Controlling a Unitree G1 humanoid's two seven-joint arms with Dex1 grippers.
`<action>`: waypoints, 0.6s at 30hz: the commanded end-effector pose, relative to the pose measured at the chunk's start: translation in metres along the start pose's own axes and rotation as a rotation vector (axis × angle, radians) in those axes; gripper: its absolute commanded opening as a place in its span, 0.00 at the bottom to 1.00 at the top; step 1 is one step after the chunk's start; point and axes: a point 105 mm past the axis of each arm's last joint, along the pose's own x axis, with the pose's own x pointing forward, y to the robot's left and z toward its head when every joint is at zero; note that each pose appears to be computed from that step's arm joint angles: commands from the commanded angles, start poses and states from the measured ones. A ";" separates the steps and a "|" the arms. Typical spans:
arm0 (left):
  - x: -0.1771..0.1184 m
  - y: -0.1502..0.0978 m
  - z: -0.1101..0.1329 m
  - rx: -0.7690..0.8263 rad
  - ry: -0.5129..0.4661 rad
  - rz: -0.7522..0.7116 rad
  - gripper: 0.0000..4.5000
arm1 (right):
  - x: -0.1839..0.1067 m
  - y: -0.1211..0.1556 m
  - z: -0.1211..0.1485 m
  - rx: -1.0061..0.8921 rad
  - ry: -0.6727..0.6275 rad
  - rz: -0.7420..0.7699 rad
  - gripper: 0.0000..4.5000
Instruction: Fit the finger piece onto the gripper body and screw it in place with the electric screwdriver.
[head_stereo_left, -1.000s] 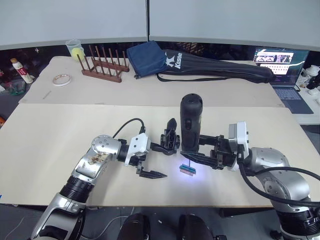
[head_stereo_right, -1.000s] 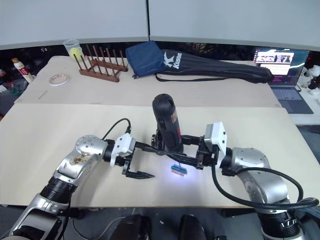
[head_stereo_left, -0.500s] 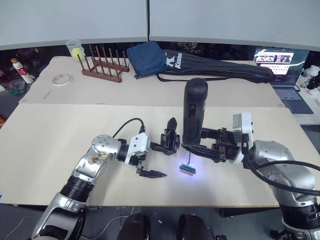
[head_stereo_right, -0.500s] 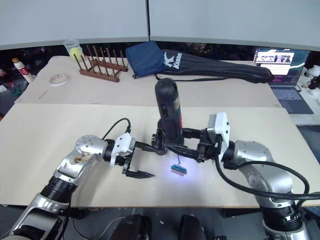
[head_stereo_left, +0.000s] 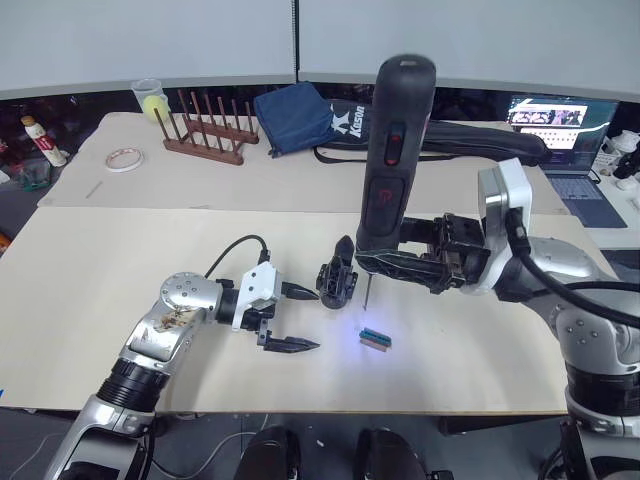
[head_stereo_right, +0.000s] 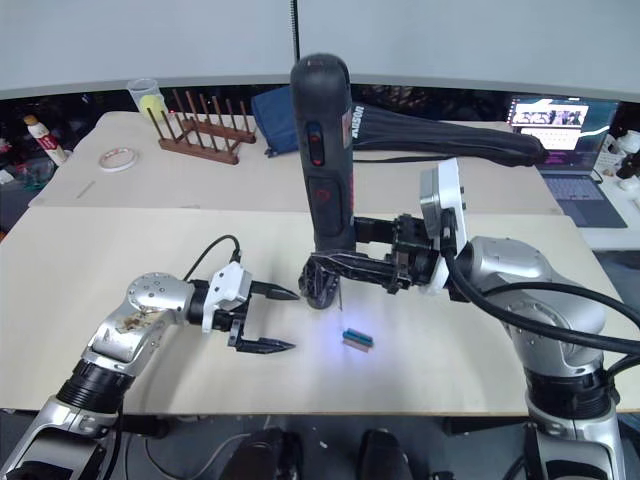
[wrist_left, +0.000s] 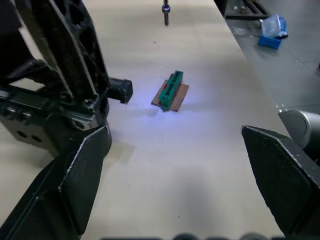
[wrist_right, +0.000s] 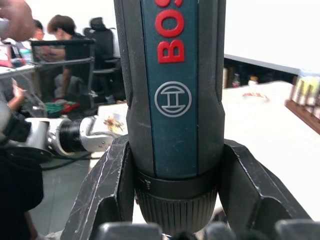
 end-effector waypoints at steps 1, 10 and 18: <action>-0.001 -0.002 0.010 0.026 -0.029 0.011 1.00 | -0.001 0.001 0.015 -0.030 -0.031 0.015 0.43; -0.020 0.000 -0.002 0.006 0.022 0.055 1.00 | 0.016 0.003 0.031 -0.011 -0.066 0.089 0.43; -0.030 0.008 -0.005 -0.001 0.036 0.105 1.00 | 0.042 0.008 0.040 -0.004 -0.104 0.178 0.43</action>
